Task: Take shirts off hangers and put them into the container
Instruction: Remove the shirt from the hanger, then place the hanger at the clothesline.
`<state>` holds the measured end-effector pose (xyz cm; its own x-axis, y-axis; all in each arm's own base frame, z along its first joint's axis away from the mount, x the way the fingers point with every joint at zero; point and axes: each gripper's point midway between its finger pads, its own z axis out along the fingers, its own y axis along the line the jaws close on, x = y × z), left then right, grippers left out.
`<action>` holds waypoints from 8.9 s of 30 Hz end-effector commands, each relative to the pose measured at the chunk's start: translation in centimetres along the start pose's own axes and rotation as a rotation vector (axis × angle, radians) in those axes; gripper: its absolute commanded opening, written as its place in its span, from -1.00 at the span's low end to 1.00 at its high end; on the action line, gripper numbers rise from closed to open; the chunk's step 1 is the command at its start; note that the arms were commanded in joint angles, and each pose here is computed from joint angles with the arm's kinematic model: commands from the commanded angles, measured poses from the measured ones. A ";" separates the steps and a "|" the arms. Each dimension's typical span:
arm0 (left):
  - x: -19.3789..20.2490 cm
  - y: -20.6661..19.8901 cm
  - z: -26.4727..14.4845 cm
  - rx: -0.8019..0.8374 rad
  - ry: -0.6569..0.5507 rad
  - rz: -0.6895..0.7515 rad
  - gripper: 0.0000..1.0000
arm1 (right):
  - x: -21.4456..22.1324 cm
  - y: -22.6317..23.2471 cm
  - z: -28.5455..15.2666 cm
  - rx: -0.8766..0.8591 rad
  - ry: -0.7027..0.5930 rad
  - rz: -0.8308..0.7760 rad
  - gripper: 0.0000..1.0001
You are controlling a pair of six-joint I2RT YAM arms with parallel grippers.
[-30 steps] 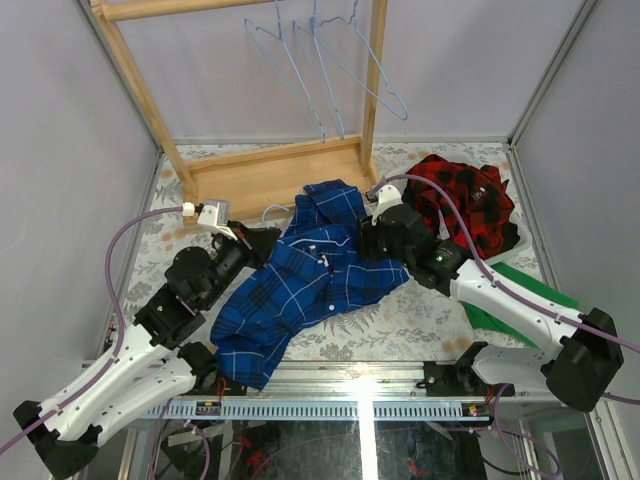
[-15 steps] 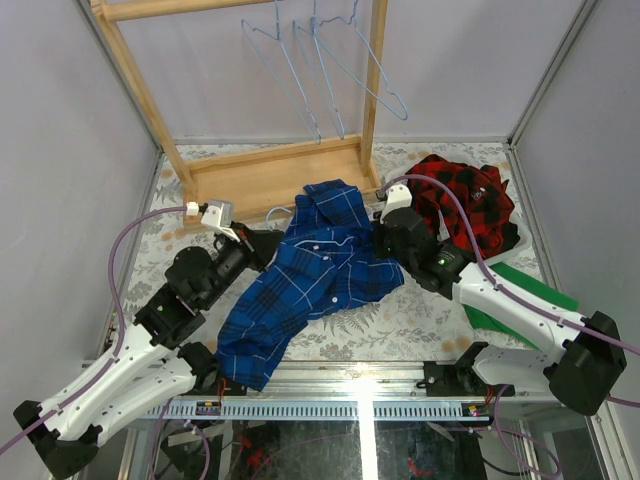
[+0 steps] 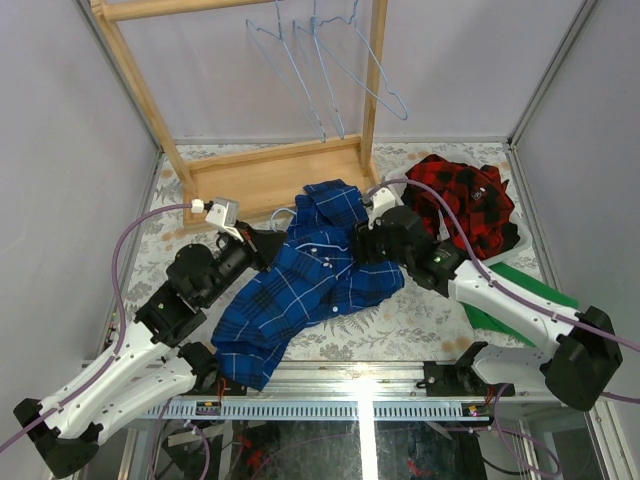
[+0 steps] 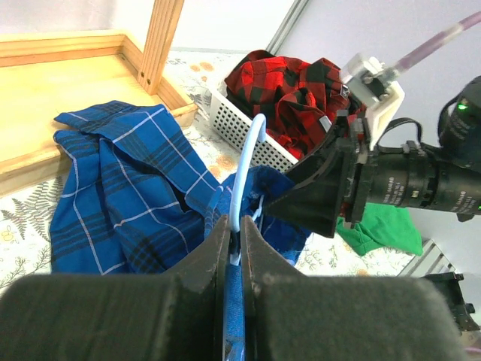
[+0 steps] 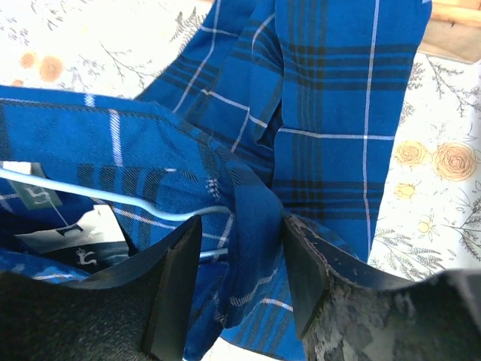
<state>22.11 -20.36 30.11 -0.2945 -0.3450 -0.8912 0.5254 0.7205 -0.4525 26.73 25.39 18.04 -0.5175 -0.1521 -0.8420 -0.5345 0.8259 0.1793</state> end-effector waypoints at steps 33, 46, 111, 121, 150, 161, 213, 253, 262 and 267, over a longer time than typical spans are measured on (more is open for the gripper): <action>-3.9 -2.4 -3.4 0.130 -0.142 0.082 -1.00 | 0.4 -5.8 0.1 0.136 0.015 0.158 -0.19; -5.1 -3.1 -4.3 0.163 -0.214 0.048 -0.99 | 1.2 -3.5 -0.4 -0.084 -0.006 0.067 0.25; -4.0 -4.8 -3.1 0.245 -0.134 0.037 -0.99 | -2.1 3.5 -11.2 -0.548 -0.464 -0.263 0.75; -1.8 -6.0 -1.3 0.318 -0.031 0.035 -0.99 | 0.2 7.6 -7.8 -0.911 -0.101 -0.046 0.59; 0.9 1.4 0.2 -0.102 0.121 0.055 0.61 | -1.0 6.6 -2.6 -0.665 -0.140 -0.015 -1.00; 4.6 2.8 2.6 -0.218 0.249 -0.010 0.41 | -1.4 6.5 -2.6 -0.649 -0.148 0.004 -1.00; 5.2 11.4 -1.4 -0.631 0.205 0.033 -0.80 | -2.3 1.6 -13.5 -0.321 -0.511 -0.392 -1.00; 1.2 10.8 -3.2 -0.559 0.016 -0.067 -0.42 | -3.0 4.6 -13.2 -0.497 -0.425 -0.301 -1.00; 0.0 7.2 -2.6 -0.333 0.040 0.078 0.46 | -2.6 4.7 -13.1 -0.509 -0.377 -0.309 -1.00; 0.6 3.5 -2.2 -0.069 0.062 0.214 0.79 | -1.6 6.4 -13.2 -0.630 -0.318 -0.334 -1.00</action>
<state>23.18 -13.52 25.37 -0.3457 -0.2467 -0.9053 0.2513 0.9052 -0.3427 16.36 22.94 25.11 -0.1485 -0.1096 -0.9828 -0.9206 0.3783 0.0969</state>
